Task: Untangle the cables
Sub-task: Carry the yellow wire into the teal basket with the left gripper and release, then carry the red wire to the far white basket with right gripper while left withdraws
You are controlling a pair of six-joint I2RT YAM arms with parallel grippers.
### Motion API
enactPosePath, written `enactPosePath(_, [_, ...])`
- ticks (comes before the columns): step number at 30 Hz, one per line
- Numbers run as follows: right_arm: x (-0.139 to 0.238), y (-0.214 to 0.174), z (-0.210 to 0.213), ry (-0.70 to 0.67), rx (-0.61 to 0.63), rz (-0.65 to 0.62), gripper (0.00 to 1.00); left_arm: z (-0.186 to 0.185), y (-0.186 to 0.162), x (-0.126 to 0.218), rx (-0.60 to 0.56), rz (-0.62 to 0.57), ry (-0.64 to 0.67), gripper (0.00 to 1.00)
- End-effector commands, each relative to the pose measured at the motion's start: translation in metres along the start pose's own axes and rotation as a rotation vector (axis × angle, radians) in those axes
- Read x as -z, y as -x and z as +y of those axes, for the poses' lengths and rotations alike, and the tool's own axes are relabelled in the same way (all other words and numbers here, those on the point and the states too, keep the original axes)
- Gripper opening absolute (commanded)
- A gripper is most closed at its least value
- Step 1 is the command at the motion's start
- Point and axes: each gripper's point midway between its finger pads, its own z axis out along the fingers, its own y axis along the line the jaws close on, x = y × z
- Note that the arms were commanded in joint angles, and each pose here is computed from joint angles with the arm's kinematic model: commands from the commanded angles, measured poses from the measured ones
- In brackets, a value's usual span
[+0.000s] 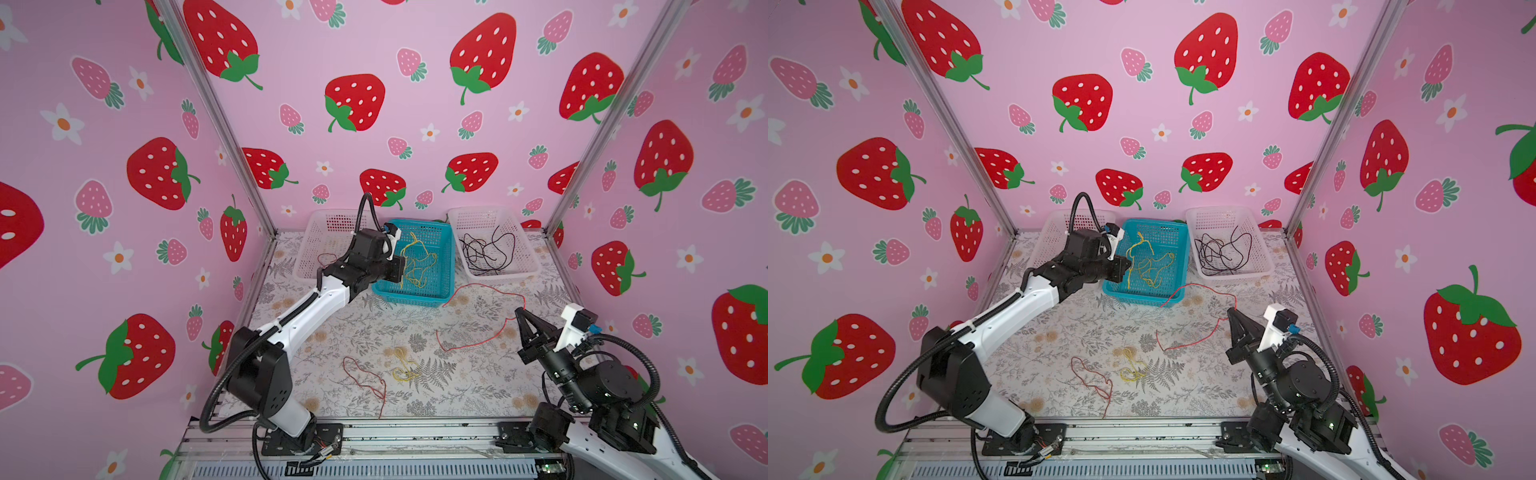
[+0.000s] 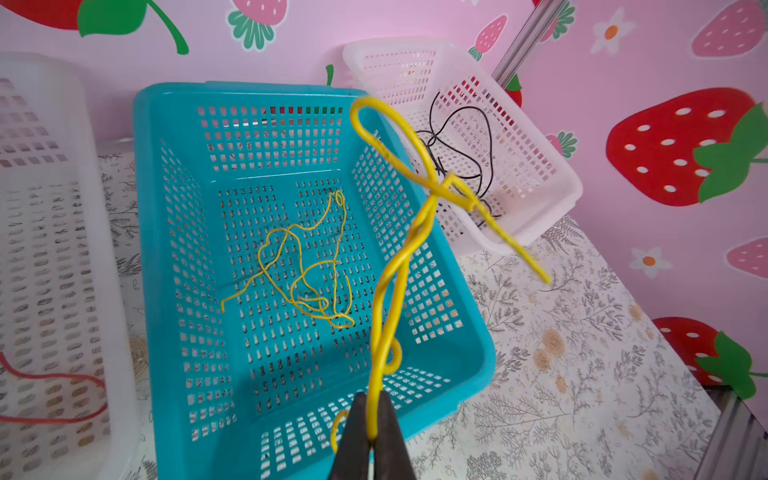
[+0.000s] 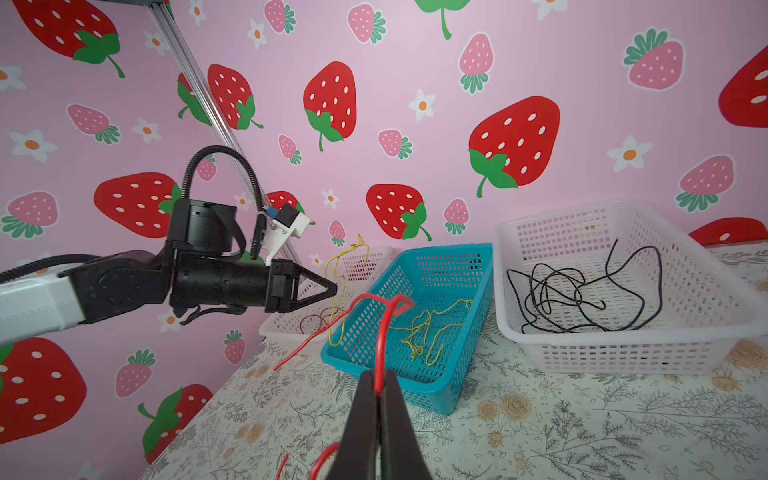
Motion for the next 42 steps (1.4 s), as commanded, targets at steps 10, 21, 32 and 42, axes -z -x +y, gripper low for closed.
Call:
enactPosePath(10, [0.004,0.005,0.001,0.012,0.024,-0.006,0.0,0.02,0.007,-0.064,-0.02,0.106,0.046,0.0])
enactPosePath(21, [-0.01,-0.006,0.015,0.051,0.037,0.033,0.0,0.016,0.027,-0.048,-0.033,0.067,0.053,0.43])
enactPosePath(32, [-0.074,-0.016,0.063,0.12,0.099,0.117,0.0,0.028,0.072,0.093,0.015,-0.239,0.174,0.99])
enactPosePath(42, [-0.207,-0.023,0.114,0.192,0.16,0.186,0.0,0.091,-0.003,0.219,0.145,-0.37,0.529,0.99])
